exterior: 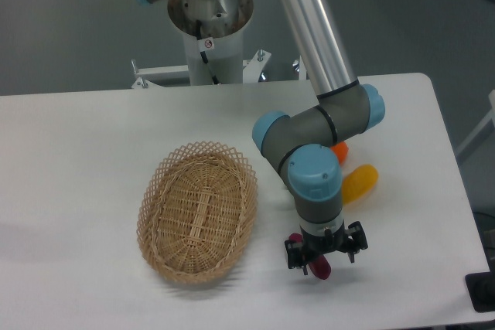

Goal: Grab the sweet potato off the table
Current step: 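Move the gripper over the purple sweet potato and lower onto it, then close the gripper fingers around the purple sweet potato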

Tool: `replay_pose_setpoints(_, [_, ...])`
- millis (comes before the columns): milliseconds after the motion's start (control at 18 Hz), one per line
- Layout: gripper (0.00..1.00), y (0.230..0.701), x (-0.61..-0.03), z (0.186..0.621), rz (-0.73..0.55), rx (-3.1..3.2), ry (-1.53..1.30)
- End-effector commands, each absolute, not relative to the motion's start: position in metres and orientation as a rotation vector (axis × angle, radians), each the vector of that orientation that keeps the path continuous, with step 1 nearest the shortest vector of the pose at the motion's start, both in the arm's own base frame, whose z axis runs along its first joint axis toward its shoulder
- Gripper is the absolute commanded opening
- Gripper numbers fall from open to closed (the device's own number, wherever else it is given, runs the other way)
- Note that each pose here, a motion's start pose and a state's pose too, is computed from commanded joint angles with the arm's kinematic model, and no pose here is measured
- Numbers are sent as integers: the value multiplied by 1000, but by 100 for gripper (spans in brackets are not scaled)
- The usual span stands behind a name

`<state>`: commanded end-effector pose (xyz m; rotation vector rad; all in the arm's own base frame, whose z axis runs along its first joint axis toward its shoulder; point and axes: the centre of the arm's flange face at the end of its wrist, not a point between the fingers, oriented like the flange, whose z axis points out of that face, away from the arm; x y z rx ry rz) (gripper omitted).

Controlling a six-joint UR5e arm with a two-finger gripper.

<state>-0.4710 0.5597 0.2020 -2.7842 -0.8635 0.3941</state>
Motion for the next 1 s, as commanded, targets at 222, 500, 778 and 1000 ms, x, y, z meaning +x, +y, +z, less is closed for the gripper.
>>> replay_pose_setpoints(222, [100,560,-469,194,394,-2793,-864])
replay_pose_setpoints(500, [100,563,-465,190,402,-2784,-856])
replay_pose_setpoints(778, [73,563,-461,186,442,-2807,-849])
replay_pose_setpoints(1000, [71,563,-461,184,440,-2811,-848])
